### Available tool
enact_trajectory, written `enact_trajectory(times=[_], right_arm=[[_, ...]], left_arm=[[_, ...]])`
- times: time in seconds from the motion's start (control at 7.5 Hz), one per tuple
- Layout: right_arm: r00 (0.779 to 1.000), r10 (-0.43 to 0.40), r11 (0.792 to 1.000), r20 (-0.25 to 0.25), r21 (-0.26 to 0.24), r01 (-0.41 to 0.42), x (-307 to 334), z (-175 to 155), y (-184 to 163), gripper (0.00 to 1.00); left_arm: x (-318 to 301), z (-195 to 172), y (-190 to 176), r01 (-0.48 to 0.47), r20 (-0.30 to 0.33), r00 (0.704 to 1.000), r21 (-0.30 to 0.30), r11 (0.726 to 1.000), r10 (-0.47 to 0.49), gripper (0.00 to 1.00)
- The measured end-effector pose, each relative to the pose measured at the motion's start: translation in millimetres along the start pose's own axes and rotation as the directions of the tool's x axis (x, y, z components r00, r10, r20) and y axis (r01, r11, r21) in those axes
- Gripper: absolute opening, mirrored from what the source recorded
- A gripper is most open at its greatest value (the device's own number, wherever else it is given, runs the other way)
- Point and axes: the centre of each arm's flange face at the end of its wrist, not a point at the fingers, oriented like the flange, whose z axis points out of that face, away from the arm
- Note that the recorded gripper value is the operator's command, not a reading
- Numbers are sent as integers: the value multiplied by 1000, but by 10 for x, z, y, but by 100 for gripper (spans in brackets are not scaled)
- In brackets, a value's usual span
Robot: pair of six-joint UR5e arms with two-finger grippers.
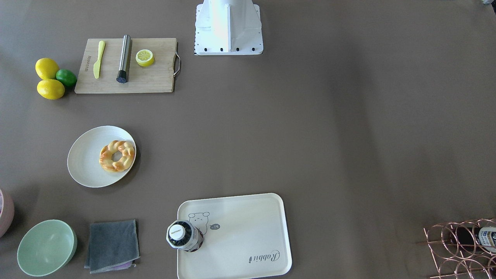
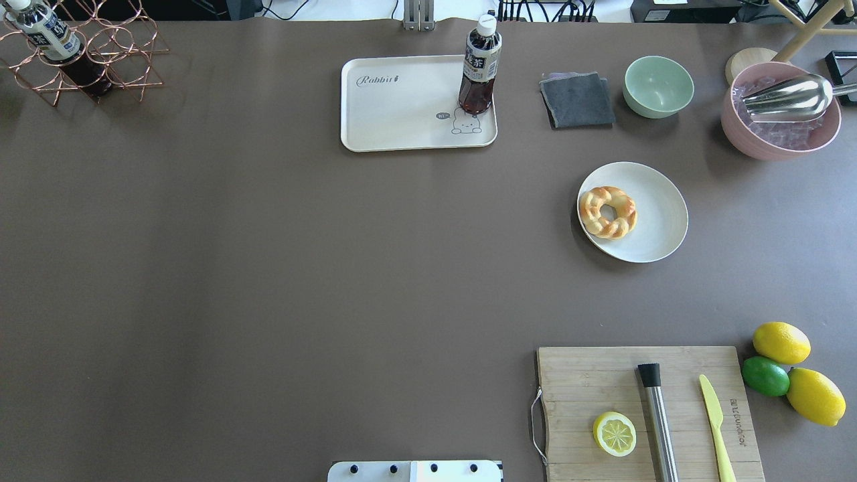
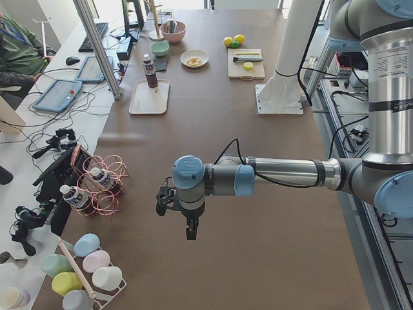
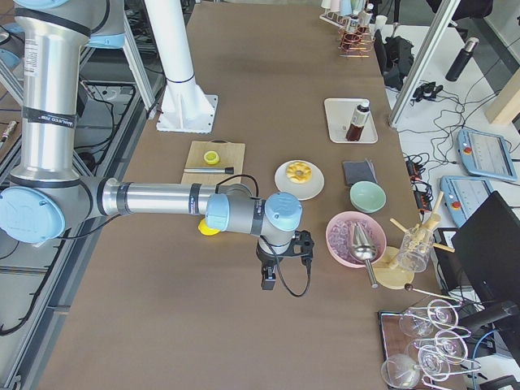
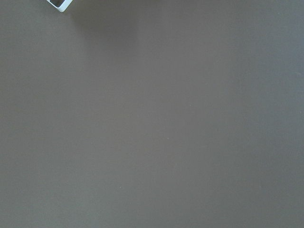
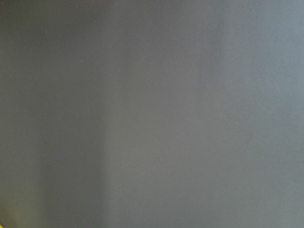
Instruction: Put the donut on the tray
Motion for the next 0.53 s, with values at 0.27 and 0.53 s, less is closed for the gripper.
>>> enact_trajectory(times=[0.27, 0.53], right_arm=[[1000, 0, 1000, 0, 0, 0, 0, 0, 1, 100], [1000, 0, 1000, 0, 0, 0, 1, 0, 1, 99]], left_arm=[[7, -18, -2, -3, 0, 1000, 6, 1000, 3, 98], [26, -42, -18, -15, 1, 1000, 19, 1000, 15, 98]])
